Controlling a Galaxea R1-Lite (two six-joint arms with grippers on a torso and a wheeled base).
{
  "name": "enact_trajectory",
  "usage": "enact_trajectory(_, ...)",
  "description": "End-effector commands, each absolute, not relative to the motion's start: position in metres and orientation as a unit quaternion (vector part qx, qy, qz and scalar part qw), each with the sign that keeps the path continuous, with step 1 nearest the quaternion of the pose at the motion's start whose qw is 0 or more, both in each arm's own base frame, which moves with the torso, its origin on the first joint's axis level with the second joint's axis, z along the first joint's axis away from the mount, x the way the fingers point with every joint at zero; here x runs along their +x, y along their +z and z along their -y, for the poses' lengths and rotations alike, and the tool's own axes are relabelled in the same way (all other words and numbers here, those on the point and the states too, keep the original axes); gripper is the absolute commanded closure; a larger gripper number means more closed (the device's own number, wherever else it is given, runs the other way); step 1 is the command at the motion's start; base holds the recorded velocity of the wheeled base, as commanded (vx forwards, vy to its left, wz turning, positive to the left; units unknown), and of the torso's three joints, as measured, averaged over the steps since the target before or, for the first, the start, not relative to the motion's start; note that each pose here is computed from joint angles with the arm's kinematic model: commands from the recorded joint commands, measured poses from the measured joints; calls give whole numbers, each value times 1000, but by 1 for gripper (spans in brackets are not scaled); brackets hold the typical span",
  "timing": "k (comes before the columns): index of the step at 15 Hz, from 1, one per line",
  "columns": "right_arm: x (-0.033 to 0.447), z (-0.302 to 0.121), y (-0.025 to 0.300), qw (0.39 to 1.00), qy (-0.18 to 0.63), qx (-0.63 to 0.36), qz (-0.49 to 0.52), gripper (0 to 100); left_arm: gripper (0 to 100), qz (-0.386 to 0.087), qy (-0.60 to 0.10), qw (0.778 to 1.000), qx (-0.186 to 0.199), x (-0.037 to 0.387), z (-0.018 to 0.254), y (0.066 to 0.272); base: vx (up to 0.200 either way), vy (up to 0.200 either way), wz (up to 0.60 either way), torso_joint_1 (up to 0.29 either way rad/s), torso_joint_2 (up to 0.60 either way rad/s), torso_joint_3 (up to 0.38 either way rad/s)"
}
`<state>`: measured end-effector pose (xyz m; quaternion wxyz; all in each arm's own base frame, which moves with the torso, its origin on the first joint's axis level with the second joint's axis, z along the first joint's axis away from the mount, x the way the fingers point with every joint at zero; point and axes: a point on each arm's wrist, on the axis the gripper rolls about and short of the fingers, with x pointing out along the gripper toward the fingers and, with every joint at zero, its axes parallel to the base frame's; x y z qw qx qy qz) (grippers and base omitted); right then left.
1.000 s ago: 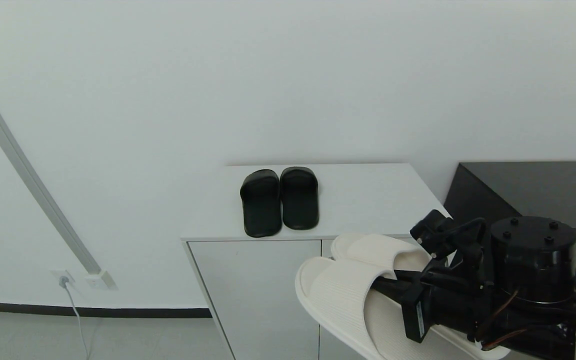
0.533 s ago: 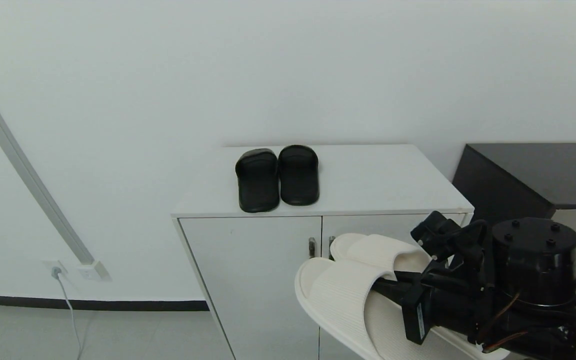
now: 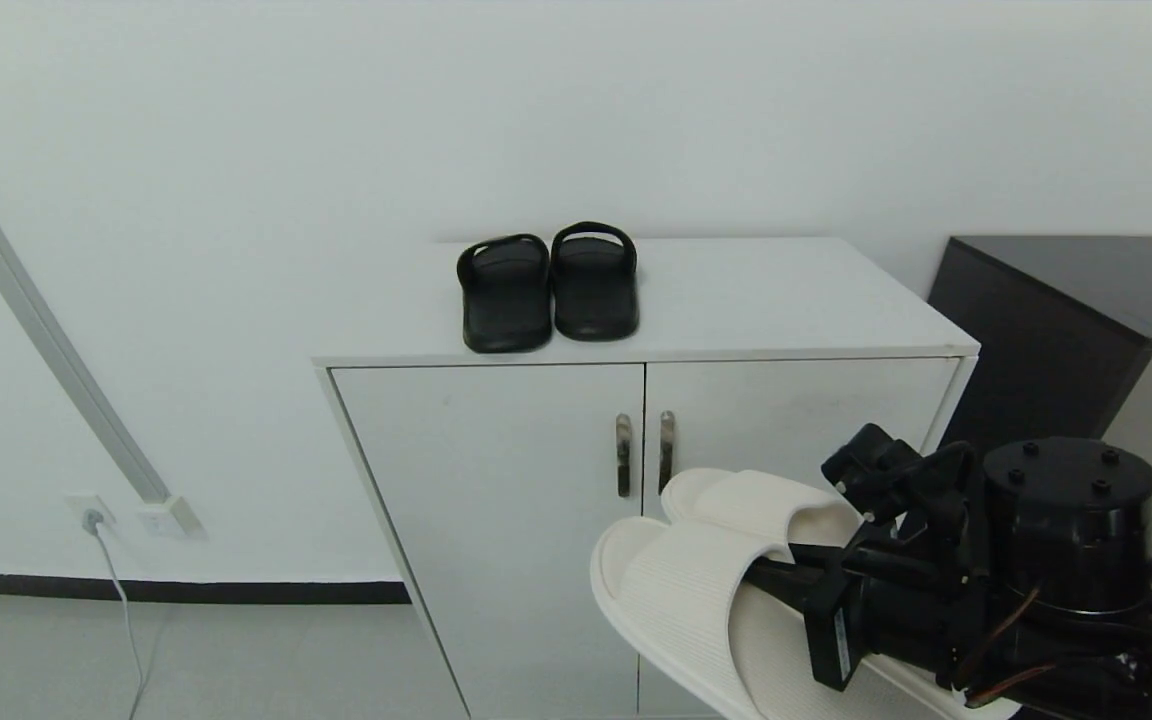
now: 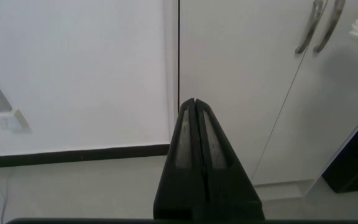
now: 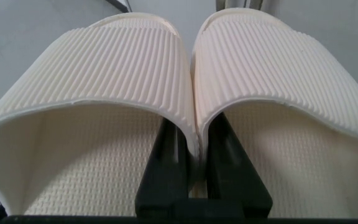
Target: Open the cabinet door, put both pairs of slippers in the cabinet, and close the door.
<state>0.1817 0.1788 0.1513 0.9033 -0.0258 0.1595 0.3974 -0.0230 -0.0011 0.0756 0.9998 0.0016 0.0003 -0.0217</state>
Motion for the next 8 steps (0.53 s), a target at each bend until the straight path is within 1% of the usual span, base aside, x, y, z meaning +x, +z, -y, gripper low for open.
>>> enact_trajectory(1,182,-179,151,903,397,-26,-161,100,100,-2,-21,1000,1,-23,1,75,0,0,0,-168,500,325)
enact_trajectory(5,182,-179,150,903,397,-27,-162,100,100,-1,-21,1000,0,-23,1,76,0,0,0,-145,480,328)
enact_trajectory(8,181,-180,149,902,399,-28,-164,100,100,-1,-21,1000,2,-23,1,76,0,0,0,-116,468,347)
